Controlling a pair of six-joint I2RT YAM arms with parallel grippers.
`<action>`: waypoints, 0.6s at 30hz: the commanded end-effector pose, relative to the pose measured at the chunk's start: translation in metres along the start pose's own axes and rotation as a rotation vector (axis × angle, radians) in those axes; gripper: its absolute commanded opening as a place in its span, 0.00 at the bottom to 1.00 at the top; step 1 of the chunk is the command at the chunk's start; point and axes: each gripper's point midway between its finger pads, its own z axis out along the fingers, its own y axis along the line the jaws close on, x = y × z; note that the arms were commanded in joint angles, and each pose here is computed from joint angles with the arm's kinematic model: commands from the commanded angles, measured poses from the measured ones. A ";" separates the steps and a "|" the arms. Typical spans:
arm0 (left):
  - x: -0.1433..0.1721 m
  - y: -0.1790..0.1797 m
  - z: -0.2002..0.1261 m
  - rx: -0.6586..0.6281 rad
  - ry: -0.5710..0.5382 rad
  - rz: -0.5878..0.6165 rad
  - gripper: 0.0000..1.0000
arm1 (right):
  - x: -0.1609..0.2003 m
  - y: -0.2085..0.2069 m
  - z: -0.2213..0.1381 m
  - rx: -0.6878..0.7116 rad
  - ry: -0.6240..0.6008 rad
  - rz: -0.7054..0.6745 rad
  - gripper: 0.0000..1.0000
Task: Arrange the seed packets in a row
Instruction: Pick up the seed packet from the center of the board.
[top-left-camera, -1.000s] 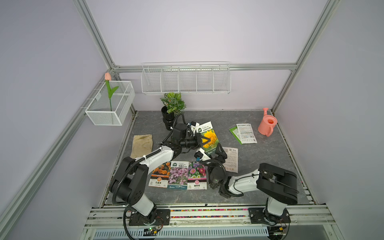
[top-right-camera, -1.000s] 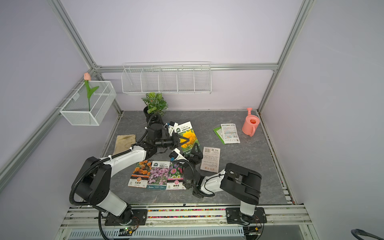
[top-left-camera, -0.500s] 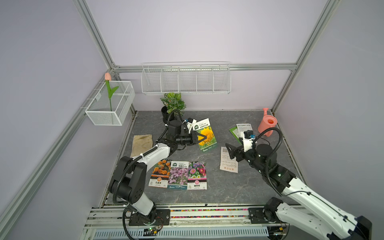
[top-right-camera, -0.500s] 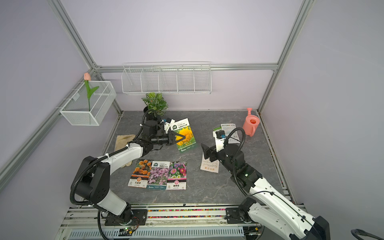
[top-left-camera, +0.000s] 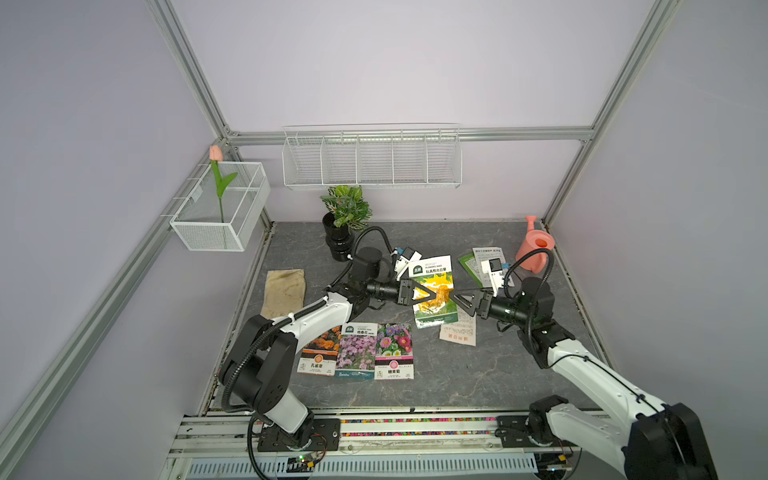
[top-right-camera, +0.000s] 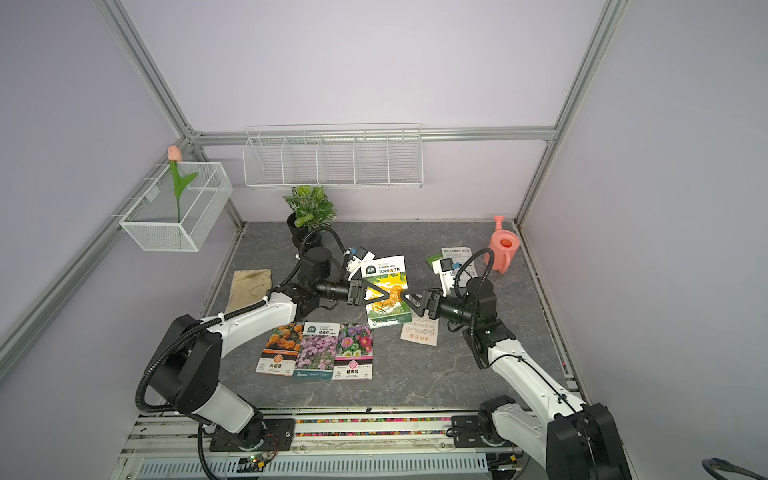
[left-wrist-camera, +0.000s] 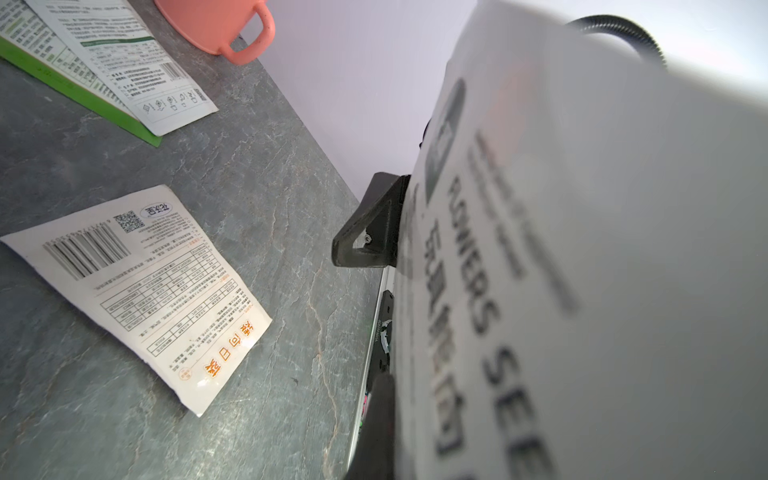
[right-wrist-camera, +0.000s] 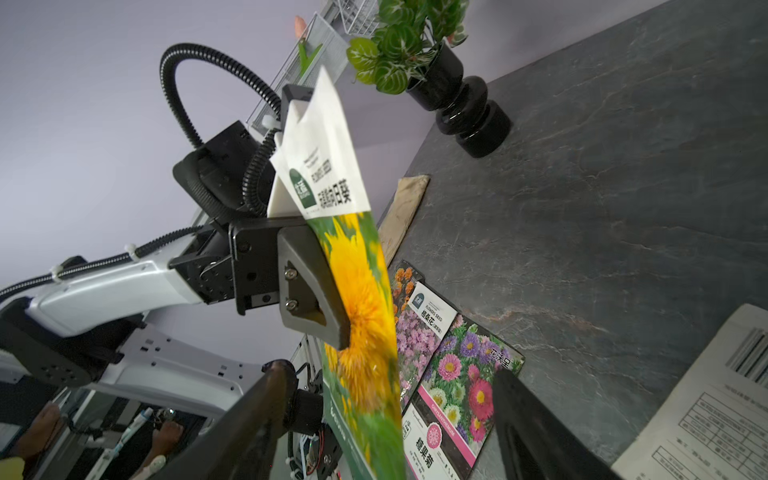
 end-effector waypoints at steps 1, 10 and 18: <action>-0.003 -0.005 0.001 0.042 -0.002 0.020 0.00 | 0.001 0.020 0.000 -0.137 0.016 0.019 0.67; -0.011 0.005 0.007 0.047 -0.012 -0.022 0.00 | 0.004 0.011 0.006 -0.167 0.015 0.066 0.07; -0.013 0.032 0.006 -0.093 -0.032 -0.064 0.84 | 0.019 -0.021 -0.003 -0.017 0.015 0.138 0.07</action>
